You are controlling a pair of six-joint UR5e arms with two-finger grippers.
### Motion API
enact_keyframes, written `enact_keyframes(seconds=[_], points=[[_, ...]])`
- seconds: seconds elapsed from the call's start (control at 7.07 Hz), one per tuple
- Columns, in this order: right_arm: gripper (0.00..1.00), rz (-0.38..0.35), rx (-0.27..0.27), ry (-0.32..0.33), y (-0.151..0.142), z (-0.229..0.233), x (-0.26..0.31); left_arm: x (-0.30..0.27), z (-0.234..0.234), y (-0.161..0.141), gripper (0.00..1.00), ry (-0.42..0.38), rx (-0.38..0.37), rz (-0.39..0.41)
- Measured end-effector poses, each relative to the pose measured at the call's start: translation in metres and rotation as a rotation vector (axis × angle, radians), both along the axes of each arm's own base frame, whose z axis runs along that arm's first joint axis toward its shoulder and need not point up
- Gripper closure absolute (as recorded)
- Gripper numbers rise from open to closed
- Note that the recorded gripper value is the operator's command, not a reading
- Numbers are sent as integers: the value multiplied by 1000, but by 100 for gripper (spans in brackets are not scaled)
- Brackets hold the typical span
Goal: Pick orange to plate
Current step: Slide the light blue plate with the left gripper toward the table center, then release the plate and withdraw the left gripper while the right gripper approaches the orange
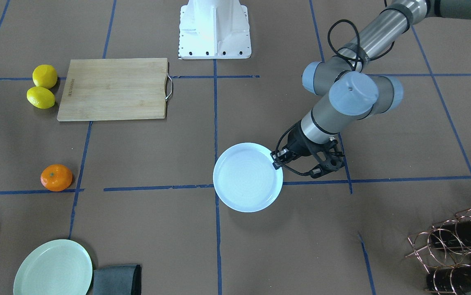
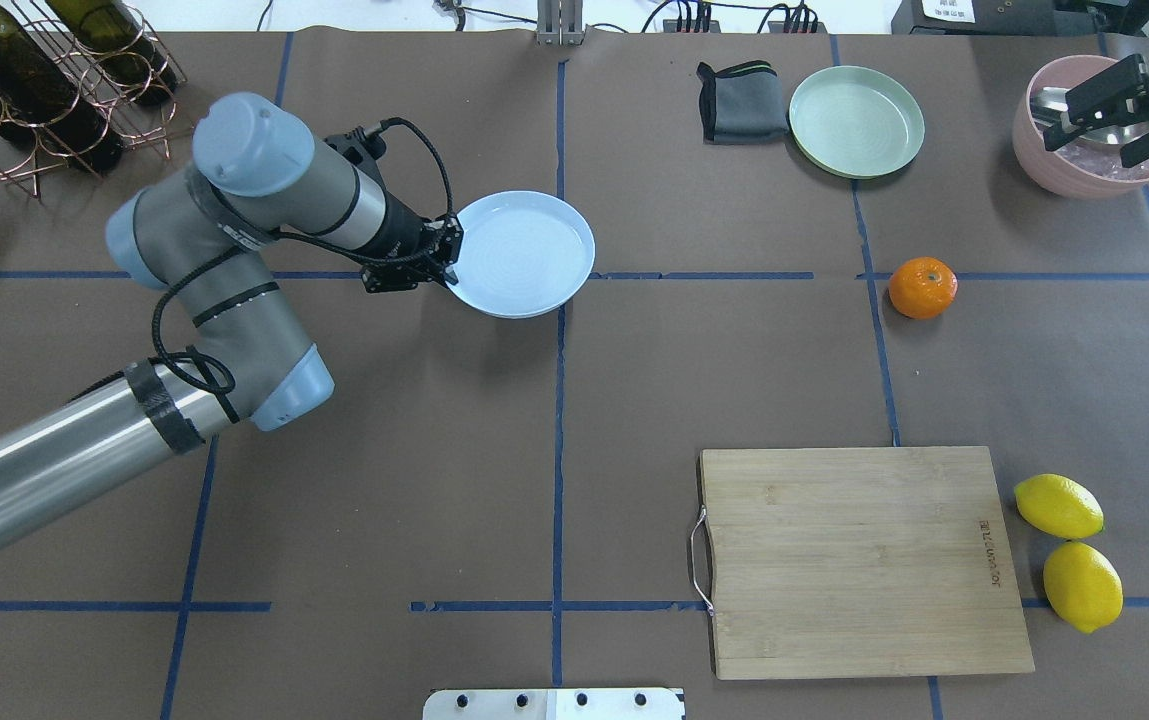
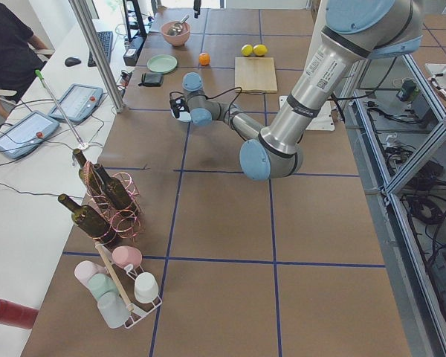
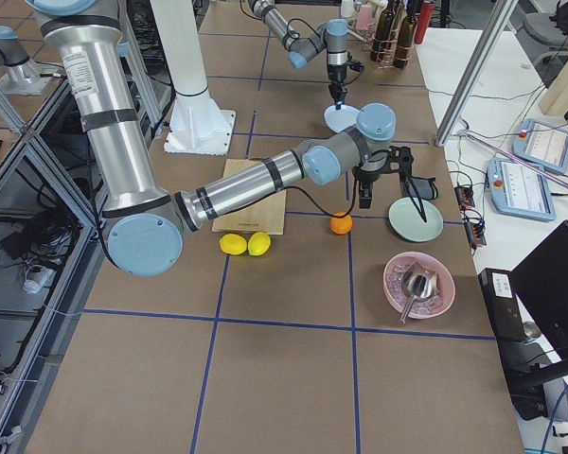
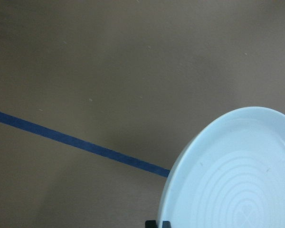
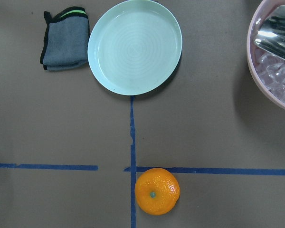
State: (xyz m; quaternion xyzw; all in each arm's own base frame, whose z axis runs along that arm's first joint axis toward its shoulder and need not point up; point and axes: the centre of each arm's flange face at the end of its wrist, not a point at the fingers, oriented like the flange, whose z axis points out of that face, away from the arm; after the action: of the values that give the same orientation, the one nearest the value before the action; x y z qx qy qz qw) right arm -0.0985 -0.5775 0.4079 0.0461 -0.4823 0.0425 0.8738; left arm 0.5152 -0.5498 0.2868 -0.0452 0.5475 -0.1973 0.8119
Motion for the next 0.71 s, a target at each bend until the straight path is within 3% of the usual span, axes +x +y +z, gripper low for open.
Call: enact_keyframes(seconds=[0.14, 0.28, 0.57, 0.71], points=[[0, 1, -5, -3, 1, -2, -3, 20, -4, 14, 69, 12, 10, 11], [0, 1, -5, -4, 2, -5, -4, 32, -9, 24, 1, 22, 21, 25], [0, 3, -4, -3, 3, -6, -5, 35, -5, 29, 0, 20, 75, 51], [0, 4, -1, 7, 2, -6, -9, 17, 3, 17, 0, 2, 138, 54]])
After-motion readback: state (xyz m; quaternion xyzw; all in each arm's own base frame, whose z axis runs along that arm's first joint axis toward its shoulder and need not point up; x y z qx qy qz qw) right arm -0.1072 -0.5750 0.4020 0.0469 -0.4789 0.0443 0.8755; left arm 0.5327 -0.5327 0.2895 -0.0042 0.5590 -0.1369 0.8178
